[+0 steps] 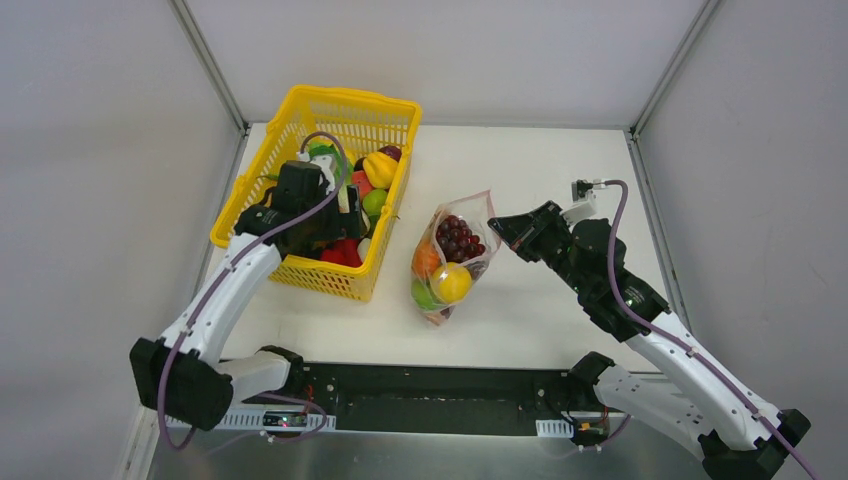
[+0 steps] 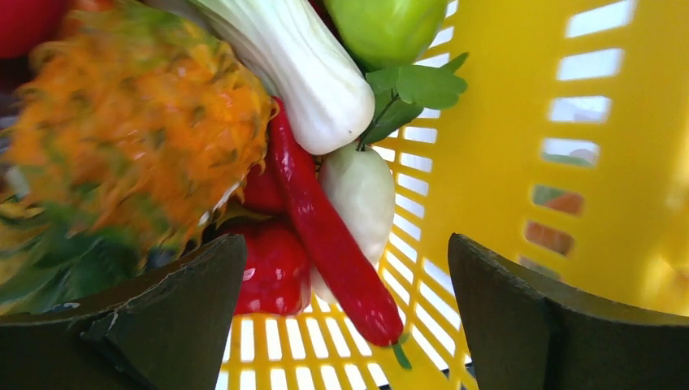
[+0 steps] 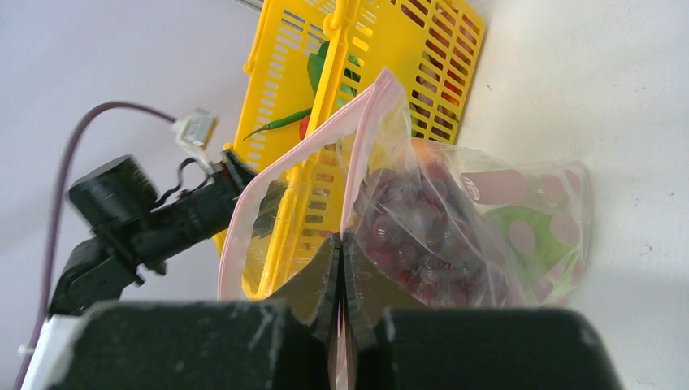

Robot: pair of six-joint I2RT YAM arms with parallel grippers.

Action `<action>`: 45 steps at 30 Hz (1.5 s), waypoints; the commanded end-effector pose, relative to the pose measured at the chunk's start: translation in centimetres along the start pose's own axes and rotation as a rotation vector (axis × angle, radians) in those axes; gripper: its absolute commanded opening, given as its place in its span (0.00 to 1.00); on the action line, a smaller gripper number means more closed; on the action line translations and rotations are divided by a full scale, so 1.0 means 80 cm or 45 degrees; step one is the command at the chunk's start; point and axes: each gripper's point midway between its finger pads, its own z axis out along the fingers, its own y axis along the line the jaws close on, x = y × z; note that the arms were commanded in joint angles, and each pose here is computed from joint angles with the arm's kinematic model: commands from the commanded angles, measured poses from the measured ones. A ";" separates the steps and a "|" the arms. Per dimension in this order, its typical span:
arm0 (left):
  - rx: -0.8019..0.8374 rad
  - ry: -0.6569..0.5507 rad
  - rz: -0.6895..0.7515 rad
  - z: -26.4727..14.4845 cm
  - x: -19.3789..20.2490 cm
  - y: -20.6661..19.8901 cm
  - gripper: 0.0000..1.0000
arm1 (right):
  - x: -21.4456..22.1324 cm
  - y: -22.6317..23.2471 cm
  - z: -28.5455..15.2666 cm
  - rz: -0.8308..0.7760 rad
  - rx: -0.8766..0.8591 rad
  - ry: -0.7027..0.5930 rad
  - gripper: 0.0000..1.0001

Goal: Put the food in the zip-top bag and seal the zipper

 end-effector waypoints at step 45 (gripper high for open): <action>-0.283 0.464 0.165 0.029 0.102 0.073 0.87 | 0.005 0.014 0.000 0.023 -0.063 0.034 0.04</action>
